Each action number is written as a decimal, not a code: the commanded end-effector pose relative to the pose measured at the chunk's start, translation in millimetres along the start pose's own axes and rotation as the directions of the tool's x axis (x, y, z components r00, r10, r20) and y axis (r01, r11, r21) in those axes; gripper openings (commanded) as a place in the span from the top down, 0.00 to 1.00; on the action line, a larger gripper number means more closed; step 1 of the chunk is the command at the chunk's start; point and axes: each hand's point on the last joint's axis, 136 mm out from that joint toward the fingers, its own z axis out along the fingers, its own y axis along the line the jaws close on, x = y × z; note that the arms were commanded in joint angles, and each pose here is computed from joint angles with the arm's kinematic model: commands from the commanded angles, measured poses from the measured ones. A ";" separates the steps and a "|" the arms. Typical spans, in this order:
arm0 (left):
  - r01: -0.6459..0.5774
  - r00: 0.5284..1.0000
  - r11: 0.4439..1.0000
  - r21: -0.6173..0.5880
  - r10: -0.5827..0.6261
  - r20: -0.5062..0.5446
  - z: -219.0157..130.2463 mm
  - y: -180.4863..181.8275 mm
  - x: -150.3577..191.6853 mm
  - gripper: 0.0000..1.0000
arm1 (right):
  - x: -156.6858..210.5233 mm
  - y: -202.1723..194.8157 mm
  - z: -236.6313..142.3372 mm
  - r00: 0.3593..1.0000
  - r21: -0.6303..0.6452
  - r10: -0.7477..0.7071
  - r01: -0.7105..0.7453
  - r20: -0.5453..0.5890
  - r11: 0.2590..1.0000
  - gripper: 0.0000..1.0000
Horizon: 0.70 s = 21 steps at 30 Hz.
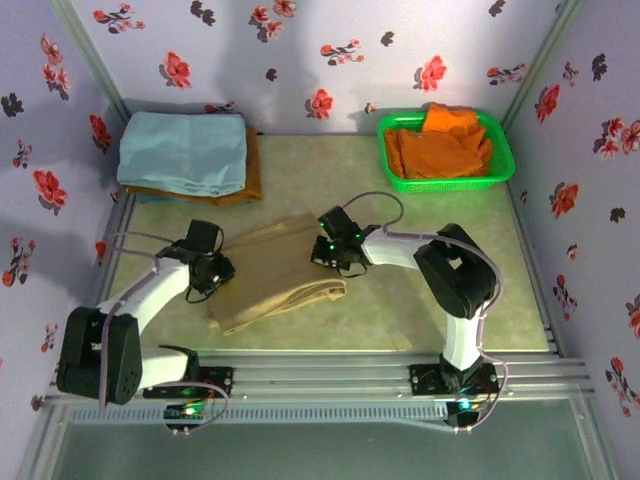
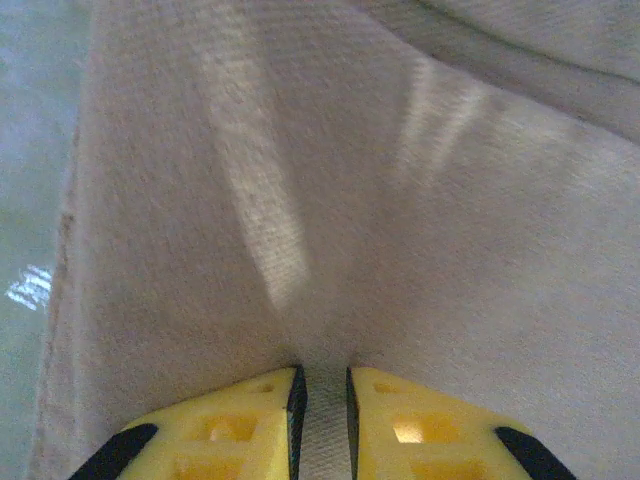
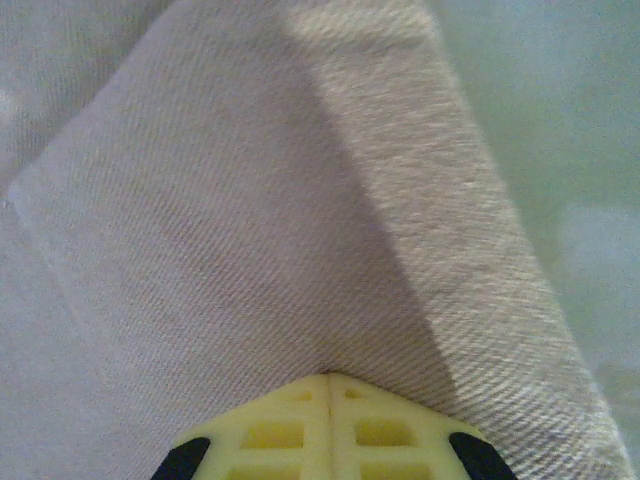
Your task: Fold and stack the trousers
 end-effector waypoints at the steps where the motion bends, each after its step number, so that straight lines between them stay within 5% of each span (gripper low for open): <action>1: -0.055 0.997 0.998 0.039 0.052 0.060 8.7 -21.6 -27.0 0.78 | 13.7 -81.9 10.8 0.991 0.214 0.129 -0.121 -0.027 0.969 1.00; 7: -0.076 0.997 0.997 0.019 0.076 0.019 25.3 -34.4 -40.1 0.76 | 0.2 -87.1 -17.7 0.995 0.217 0.094 -0.085 -0.032 0.973 1.00; 14: -0.244 0.959 0.969 0.020 0.239 0.152 -43.6 -88.5 -92.9 0.33 | -17.4 -17.5 -60.1 0.998 0.068 -0.047 0.050 -0.044 0.996 0.68; 21: -0.337 0.934 0.941 -0.017 0.336 0.120 -9.8 -137.5 -124.0 0.40 | -32.0 5.9 -84.8 0.997 0.035 -0.083 0.083 0.001 0.996 0.56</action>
